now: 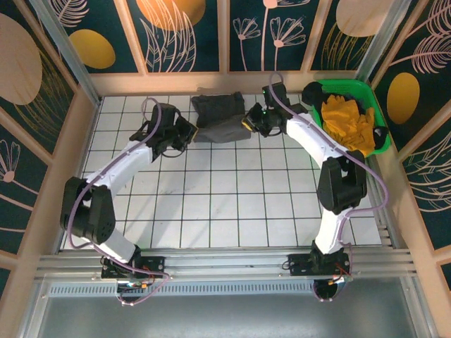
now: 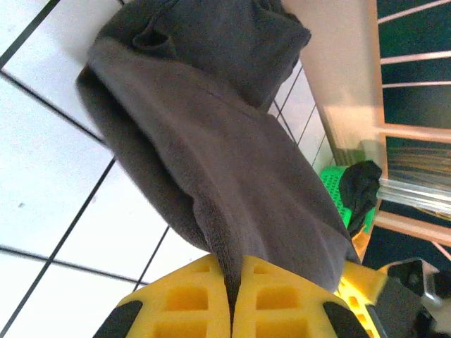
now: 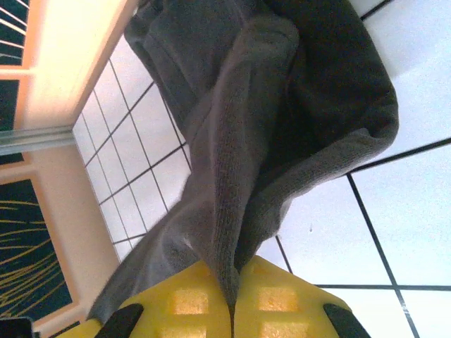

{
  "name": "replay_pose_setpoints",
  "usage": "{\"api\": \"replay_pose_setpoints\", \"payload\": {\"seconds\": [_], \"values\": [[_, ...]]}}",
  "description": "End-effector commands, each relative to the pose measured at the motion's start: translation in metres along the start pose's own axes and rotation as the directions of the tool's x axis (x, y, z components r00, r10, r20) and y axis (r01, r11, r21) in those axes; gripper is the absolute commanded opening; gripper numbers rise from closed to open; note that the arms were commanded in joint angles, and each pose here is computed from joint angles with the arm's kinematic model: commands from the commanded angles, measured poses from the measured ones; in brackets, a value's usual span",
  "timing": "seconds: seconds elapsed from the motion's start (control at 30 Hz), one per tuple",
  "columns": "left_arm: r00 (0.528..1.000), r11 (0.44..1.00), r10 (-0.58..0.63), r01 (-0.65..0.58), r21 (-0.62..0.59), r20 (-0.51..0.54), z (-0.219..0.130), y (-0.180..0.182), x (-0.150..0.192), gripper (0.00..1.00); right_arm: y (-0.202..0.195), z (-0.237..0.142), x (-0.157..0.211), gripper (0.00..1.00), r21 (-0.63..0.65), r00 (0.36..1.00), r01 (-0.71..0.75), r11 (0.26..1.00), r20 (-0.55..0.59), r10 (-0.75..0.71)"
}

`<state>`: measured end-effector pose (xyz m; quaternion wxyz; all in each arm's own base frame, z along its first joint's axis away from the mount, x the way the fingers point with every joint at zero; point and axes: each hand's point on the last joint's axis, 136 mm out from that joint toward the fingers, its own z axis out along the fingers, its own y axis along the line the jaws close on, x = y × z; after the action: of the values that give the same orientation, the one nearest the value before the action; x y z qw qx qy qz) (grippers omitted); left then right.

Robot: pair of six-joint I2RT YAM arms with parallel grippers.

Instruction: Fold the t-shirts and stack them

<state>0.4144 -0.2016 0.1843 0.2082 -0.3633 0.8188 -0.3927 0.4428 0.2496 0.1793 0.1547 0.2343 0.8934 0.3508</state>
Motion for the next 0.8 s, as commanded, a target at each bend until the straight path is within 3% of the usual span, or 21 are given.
{"api": "replay_pose_setpoints", "payload": {"seconds": [0.0,0.4,0.63,0.77], "values": [[0.995,0.992,-0.066,0.056,-0.117,-0.075,-0.001,0.062,0.026,0.0,-0.044,0.013,0.048,0.0,0.103,0.99,-0.033,0.994,-0.13,0.047],[0.96,0.95,-0.155,0.079,-0.302,-0.235,-0.038,0.203,0.096,0.0,-0.143,0.011,0.17,0.0,0.263,0.952,-0.028,0.965,-0.286,0.106],[0.953,0.956,-0.144,0.064,-0.288,-0.267,-0.059,0.212,0.11,0.0,-0.146,-0.003,0.214,0.0,0.279,0.935,0.001,0.96,-0.341,0.098],[0.967,0.971,-0.098,0.042,-0.234,-0.235,-0.071,0.185,0.102,0.0,-0.134,-0.014,0.222,0.0,0.262,0.941,-0.011,0.965,-0.323,0.098]]}}
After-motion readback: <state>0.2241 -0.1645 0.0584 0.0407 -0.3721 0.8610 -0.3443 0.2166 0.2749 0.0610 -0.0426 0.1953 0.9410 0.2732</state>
